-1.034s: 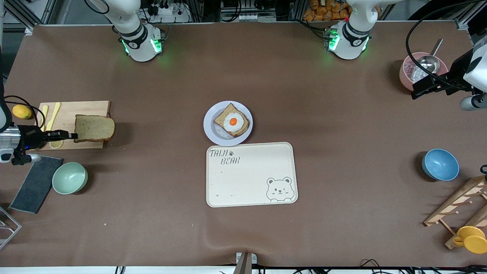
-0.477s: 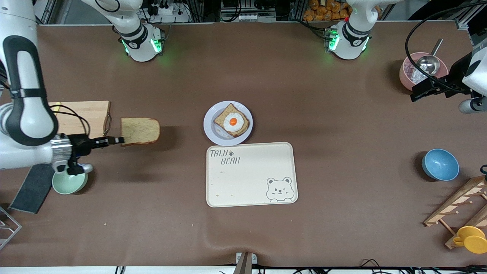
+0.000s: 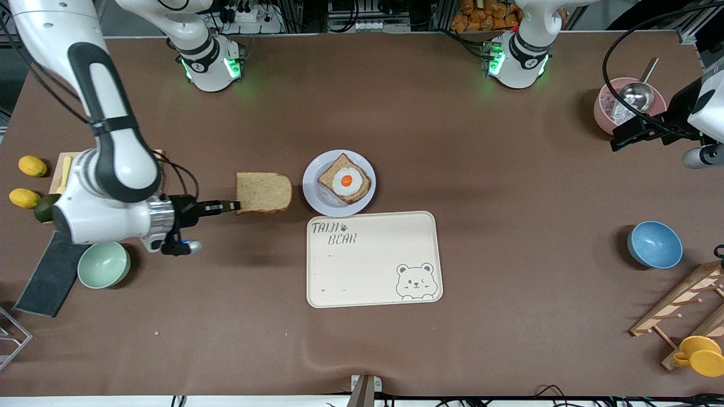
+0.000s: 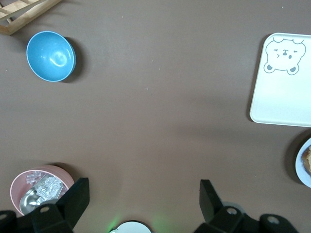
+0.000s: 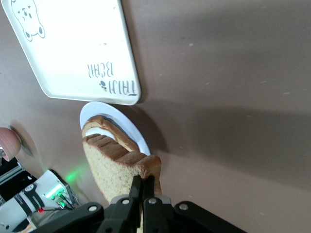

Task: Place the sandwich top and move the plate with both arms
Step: 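Lift the bread slice with the right gripper and carry it to the plate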

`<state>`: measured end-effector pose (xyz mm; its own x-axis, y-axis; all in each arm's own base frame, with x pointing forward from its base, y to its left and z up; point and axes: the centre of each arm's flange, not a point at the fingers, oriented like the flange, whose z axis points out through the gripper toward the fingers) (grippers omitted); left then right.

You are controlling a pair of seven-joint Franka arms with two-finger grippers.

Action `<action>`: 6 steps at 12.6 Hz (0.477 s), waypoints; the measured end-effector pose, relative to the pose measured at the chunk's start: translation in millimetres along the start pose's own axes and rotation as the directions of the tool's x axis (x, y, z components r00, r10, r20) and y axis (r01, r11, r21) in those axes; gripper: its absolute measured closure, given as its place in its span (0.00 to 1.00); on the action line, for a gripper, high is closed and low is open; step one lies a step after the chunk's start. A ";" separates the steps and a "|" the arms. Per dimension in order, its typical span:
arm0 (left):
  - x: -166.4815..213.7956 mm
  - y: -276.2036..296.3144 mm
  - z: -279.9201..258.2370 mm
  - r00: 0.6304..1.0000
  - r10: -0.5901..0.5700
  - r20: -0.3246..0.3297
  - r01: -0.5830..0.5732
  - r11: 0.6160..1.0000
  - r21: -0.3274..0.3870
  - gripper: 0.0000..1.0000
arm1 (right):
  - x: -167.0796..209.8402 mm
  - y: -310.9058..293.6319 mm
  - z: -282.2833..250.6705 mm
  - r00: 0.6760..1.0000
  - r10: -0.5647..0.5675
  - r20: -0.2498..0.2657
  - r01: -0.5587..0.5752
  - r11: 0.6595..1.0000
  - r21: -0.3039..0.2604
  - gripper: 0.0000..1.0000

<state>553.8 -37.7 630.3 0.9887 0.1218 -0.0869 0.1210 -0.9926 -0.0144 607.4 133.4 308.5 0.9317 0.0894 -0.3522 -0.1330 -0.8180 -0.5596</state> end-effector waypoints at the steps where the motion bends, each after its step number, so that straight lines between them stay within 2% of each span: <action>1: 0.0 0.0 0.0 1.000 0.000 0.000 0.000 1.000 0.000 0.00 | -2.0 -11.9 16.0 1.000 0.005 -0.010 -0.005 1.000 0.009 0.96; 6: 0.0 0.0 0.0 1.000 0.001 0.000 -0.001 1.000 0.000 0.00 | -15.8 -67.3 102.7 0.996 0.049 -0.073 -0.046 0.998 0.038 0.96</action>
<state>553.8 -37.8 630.3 0.9888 0.1212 -0.0869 0.1204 -0.9926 -0.0144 566.9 245.4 274.7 0.9462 0.0077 -0.3235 -0.1886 -0.7992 -0.5707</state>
